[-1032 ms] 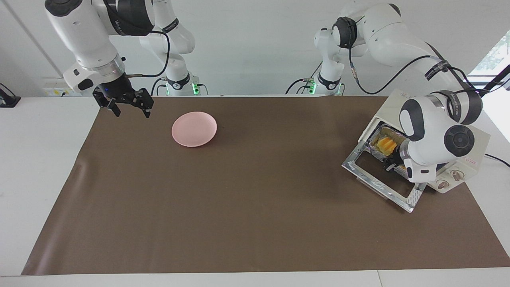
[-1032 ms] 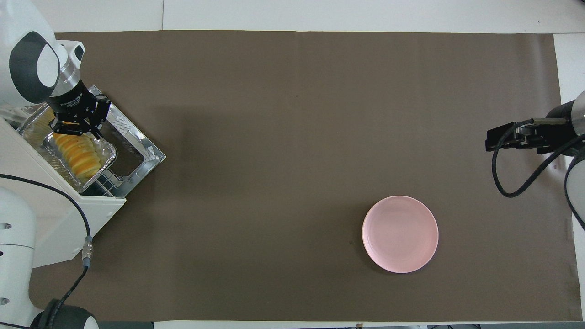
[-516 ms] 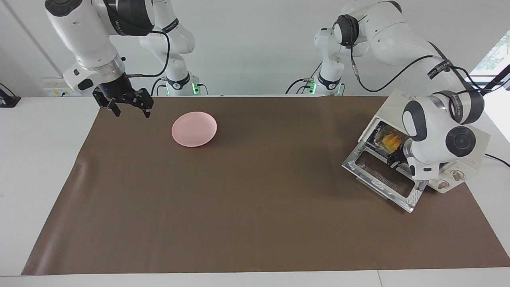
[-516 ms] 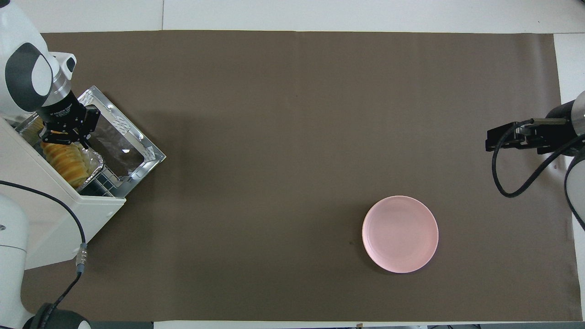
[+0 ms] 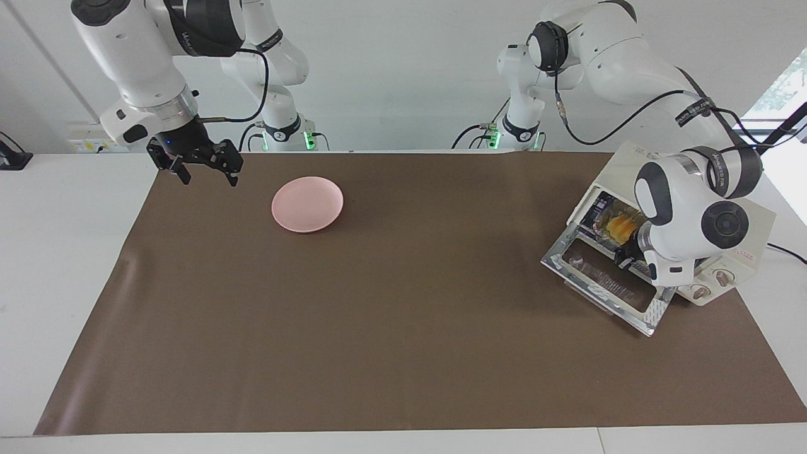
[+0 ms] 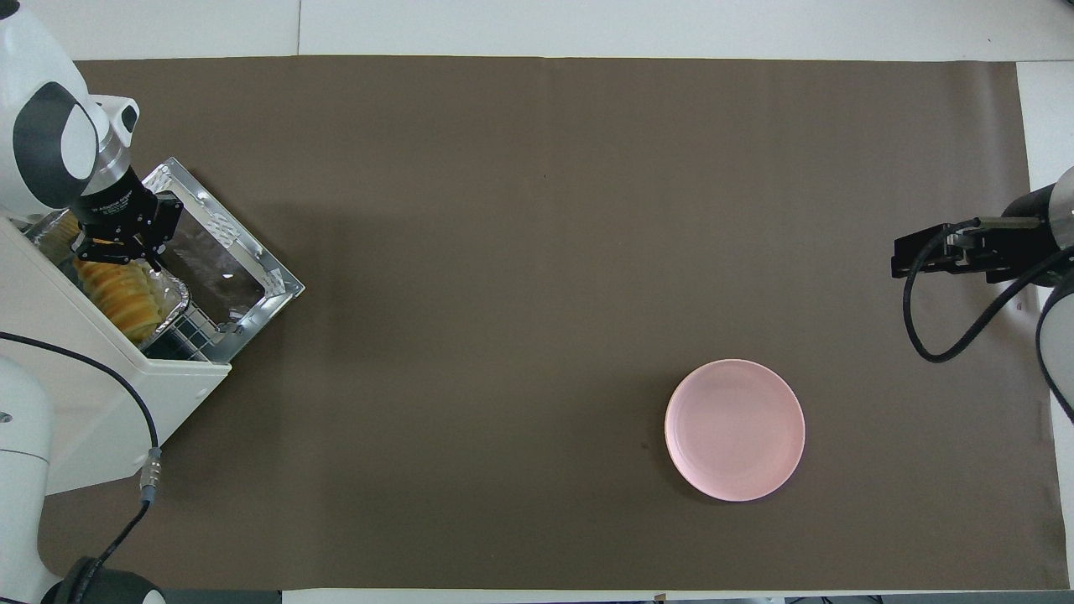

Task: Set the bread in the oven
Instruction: 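Push the tray deeper inside, then open and raise the left gripper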

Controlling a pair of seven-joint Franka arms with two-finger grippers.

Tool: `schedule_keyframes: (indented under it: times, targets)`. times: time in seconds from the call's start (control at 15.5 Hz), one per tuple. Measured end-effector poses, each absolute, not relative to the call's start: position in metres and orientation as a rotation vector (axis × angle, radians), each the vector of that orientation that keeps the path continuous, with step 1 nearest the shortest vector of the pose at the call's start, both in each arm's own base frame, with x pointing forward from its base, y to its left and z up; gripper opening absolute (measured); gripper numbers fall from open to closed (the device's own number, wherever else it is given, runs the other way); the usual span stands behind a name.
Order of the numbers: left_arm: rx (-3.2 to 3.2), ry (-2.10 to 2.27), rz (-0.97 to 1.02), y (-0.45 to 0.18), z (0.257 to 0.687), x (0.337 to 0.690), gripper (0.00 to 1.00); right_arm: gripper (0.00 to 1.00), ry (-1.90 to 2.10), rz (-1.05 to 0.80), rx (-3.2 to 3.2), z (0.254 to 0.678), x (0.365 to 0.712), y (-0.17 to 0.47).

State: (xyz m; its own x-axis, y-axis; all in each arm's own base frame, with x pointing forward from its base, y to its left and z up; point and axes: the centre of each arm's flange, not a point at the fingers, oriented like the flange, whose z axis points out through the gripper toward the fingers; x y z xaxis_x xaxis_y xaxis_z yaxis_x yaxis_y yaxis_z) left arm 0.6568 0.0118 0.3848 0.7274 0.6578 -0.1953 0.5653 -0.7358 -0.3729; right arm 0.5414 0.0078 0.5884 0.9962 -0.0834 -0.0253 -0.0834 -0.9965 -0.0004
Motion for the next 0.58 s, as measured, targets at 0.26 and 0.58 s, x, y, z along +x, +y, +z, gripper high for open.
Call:
schedule_keyframes:
  times: [0.26, 0.58]
  targets:
    - [-2.629, -0.963, 0.445, 0.0149, 0.3872, 0.6547, 0.02, 1.00, 0.131, 0.040, -3.137, 0.5884, 0.5414, 0.0078]
    - [-2.628, -0.965, 0.447, 0.0157, 0.3871, 0.6534, 0.04, 1.00, 0.131, 0.040, -3.137, 0.5884, 0.5414, 0.0078]
